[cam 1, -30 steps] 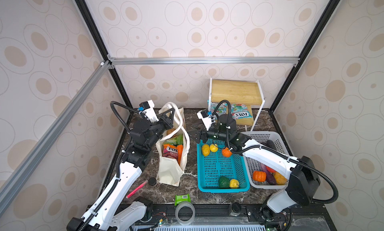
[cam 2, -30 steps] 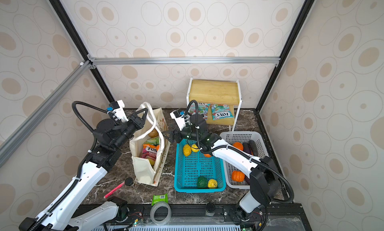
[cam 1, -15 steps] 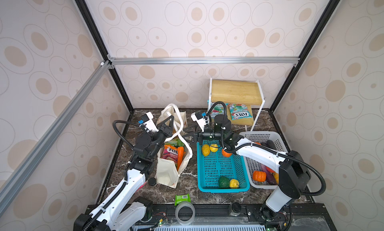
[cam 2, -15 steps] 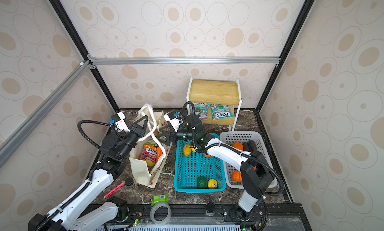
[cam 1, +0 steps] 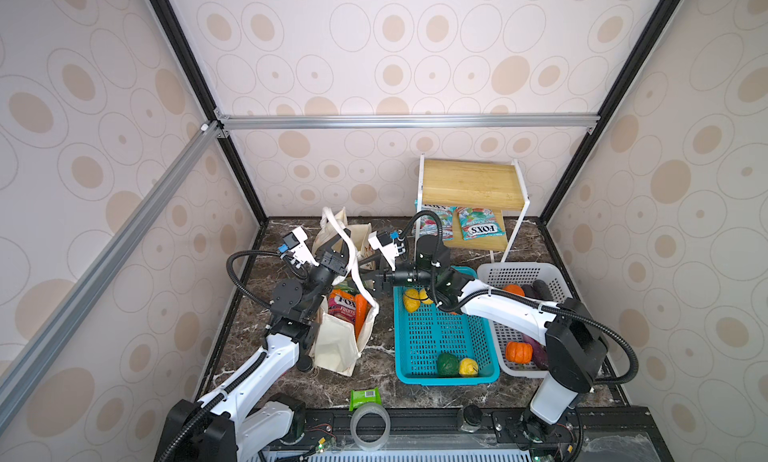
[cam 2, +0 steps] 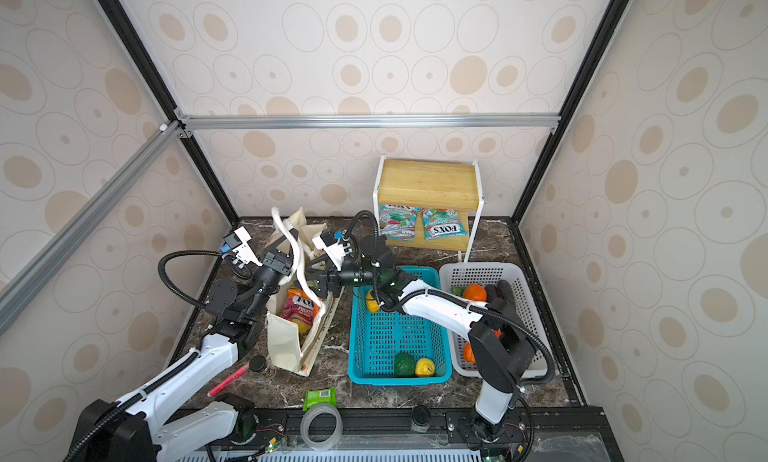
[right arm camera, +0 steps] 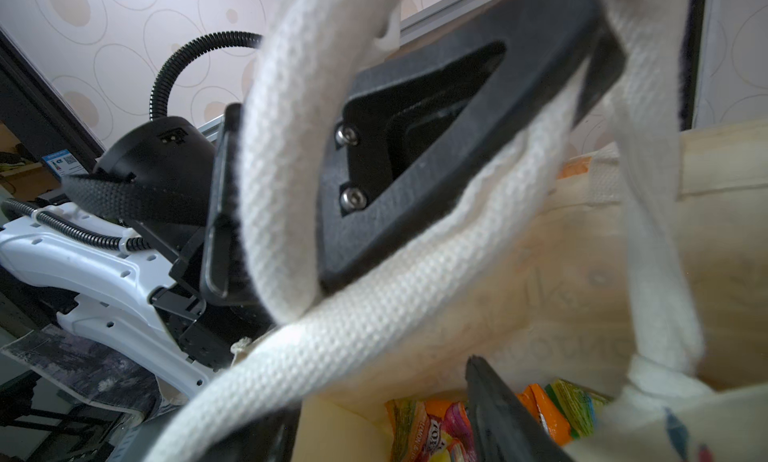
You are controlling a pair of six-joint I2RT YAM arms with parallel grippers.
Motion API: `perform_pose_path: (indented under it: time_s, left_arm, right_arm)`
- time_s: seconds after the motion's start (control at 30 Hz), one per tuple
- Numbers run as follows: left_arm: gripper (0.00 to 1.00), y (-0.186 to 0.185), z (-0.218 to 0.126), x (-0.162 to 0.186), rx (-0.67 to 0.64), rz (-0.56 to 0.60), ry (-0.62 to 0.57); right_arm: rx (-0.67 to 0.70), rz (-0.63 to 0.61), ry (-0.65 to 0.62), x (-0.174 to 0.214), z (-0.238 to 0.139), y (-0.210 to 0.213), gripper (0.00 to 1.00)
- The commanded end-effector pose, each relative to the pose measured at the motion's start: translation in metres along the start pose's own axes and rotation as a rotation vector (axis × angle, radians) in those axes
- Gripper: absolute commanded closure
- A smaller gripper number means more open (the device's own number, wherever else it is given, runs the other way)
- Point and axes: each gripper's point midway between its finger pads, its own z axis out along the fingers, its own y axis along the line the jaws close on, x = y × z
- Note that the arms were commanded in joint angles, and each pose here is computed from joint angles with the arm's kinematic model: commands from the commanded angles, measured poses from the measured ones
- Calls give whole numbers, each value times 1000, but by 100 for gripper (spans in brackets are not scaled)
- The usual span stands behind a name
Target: Place the food into the grocery bag and tie it
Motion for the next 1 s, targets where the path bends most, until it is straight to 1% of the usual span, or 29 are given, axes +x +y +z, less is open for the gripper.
perform_pose_path:
  time_s: [0.0,0.1,0.23,0.37,0.53,0.63,0.73,0.77,0.83,0.9,0.93,0.97]
  left_arm:
    - [100,-12,0,-6,47,-2,-19]
    - [100,-9,-3,-4,44,-6,-24]
    - [100,-7,-5,-4,39,-7,-29]
    - [100,-7,-5,-4,32,9,-29]
    - [100,-7,-7,-4,44,-11,-37]
    - [100,-7,-9,-4,46,-31,-40]
    - [100,-11,-10,-8,51,-31,-52]
    - [100,-10,-10,-9,42,-27,-52]
    - [100,-11,-10,-10,32,-19,-47]
    - [100,-9,-13,-12,6,-17,-52]
    - [100,-5,-13,-12,-25,-20,-46]
    - [100,0,-14,-13,-61,-18,-42]
  right_arm:
    - [-47,-63,-86,-26,8,16,37]
    - [-30,-71,-122,-32,13,15,38]
    - [-41,-61,-155,-39,17,18,44]
    - [-51,-53,-176,-38,18,21,45]
    - [-40,-75,-188,-42,22,29,45]
    - [-50,-67,-215,-50,24,30,48]
    - [-45,-60,-228,-53,25,29,56]
    - [-34,-59,-231,-51,23,27,60]
    - [-5,-64,-240,-49,20,24,73]
    - [31,-63,-244,-47,15,20,90]
    - [55,-55,-244,-45,13,17,96]
    - [89,-44,-243,-43,11,12,99]
